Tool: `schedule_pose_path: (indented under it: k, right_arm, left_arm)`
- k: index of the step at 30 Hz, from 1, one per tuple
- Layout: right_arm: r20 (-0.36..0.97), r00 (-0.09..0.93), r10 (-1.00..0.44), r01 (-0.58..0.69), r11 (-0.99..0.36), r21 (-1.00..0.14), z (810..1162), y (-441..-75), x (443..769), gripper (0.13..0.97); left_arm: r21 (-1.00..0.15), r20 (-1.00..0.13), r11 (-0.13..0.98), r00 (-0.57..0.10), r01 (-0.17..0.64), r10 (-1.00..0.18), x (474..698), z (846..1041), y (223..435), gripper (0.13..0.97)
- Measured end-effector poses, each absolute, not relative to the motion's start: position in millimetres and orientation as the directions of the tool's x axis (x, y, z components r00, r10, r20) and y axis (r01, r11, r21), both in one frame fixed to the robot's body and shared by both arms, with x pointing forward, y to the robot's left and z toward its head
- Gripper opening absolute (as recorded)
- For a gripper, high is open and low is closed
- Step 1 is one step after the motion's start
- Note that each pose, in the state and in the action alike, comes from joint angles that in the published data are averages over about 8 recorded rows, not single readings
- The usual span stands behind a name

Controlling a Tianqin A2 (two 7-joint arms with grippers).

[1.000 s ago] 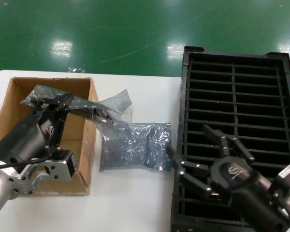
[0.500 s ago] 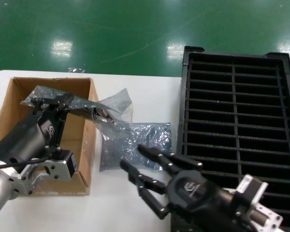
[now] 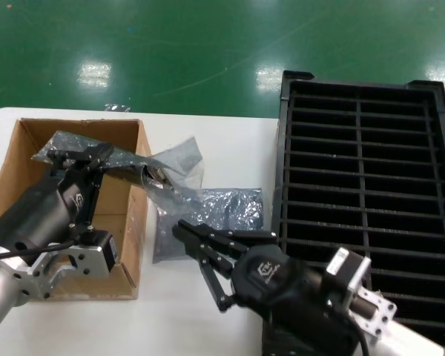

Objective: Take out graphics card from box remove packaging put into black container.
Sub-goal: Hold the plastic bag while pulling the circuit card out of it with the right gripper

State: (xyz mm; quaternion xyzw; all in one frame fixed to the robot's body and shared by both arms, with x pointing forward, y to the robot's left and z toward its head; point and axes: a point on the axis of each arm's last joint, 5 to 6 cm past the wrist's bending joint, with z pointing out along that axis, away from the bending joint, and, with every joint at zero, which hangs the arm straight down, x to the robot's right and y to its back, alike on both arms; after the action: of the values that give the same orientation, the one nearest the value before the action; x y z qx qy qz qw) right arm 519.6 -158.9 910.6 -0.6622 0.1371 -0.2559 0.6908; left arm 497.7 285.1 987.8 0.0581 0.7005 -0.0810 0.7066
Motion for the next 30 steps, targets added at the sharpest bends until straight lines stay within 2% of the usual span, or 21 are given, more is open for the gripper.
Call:
schedule_pose_path:
  k: [7, 16, 30]
  right_arm:
    - [0.130, 0.808, -0.575, 0.152, -0.010, -0.988, 915.2, -150.3, 550.3, 0.141]
    - [0.096, 0.773, -0.627, 0.090, -0.041, -0.995, 914.2, -129.2, 586.7, 0.136]
    - [0.089, 0.773, -0.628, 0.063, -0.063, -0.996, 913.2, -105.4, 607.6, 0.132]
  left_arm:
    - [-0.031, -0.999, 0.980, 0.005, 0.196, -0.033, 497.7, 987.8, 285.1, 0.139]
    - [-0.031, -0.999, 0.980, 0.005, 0.196, -0.033, 497.7, 987.8, 285.1, 0.139]
    - [-0.031, -0.999, 0.980, 0.005, 0.196, -0.033, 497.7, 987.8, 285.1, 0.139]
